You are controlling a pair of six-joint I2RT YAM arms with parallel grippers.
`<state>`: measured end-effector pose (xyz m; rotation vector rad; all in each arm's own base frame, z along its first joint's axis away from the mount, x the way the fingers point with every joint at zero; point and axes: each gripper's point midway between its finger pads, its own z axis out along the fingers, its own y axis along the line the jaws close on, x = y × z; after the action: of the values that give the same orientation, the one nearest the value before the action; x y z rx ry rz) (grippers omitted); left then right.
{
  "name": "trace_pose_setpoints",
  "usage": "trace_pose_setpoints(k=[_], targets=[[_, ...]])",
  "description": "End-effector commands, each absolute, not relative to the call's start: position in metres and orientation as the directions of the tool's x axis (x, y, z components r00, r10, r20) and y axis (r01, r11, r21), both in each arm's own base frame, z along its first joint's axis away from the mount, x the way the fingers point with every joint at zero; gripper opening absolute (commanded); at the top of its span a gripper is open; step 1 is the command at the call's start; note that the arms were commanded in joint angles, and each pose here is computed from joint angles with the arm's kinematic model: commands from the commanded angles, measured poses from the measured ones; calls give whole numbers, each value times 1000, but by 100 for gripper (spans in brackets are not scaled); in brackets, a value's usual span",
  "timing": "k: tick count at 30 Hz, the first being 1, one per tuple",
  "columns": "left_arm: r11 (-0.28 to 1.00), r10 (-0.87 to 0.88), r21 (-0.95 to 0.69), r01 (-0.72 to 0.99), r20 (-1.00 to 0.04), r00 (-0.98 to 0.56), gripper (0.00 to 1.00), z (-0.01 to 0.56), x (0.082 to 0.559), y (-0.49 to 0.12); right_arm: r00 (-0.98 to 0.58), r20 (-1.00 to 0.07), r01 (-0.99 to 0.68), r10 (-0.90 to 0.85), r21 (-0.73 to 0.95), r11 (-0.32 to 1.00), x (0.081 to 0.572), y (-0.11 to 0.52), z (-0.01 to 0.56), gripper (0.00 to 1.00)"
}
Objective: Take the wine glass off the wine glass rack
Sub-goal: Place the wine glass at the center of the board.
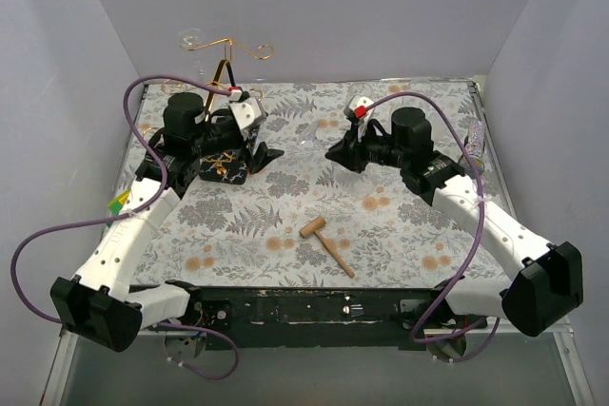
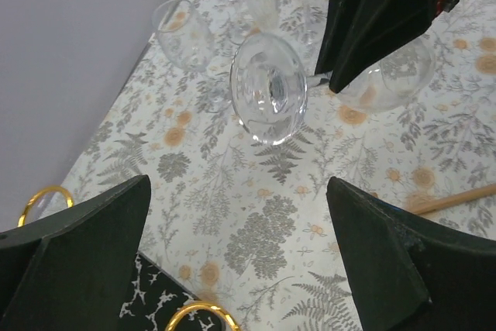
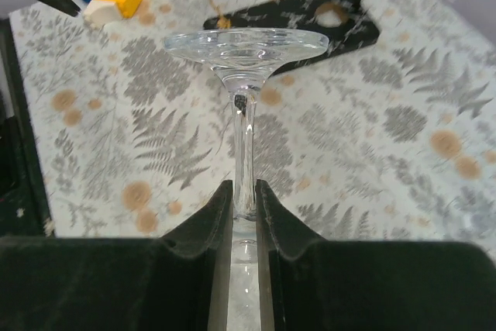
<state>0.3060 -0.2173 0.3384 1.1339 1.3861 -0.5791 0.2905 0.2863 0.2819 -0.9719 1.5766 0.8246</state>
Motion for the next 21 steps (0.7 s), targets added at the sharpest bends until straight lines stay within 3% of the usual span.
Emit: trace_pose_setpoints(k=[1,9,17,21], targets=[[307,307,246,919,-940,149,96,320,276,-237,-175,-974,-921,-143,110,374,259,282,288,1],[220,425,120,968,-905,16,79,266,257,-280,-211,-968,-910,-137,143,389,251,275,277,1],[344,444,171,923,-896,1,71,254,279,-295,-262,-956,-904,-129,197,380,249,279,269,1],[372,468,176,911,-883,-21,63,245,288,-298,-301,-946,-893,-123,235,383,250,282,263,1]])
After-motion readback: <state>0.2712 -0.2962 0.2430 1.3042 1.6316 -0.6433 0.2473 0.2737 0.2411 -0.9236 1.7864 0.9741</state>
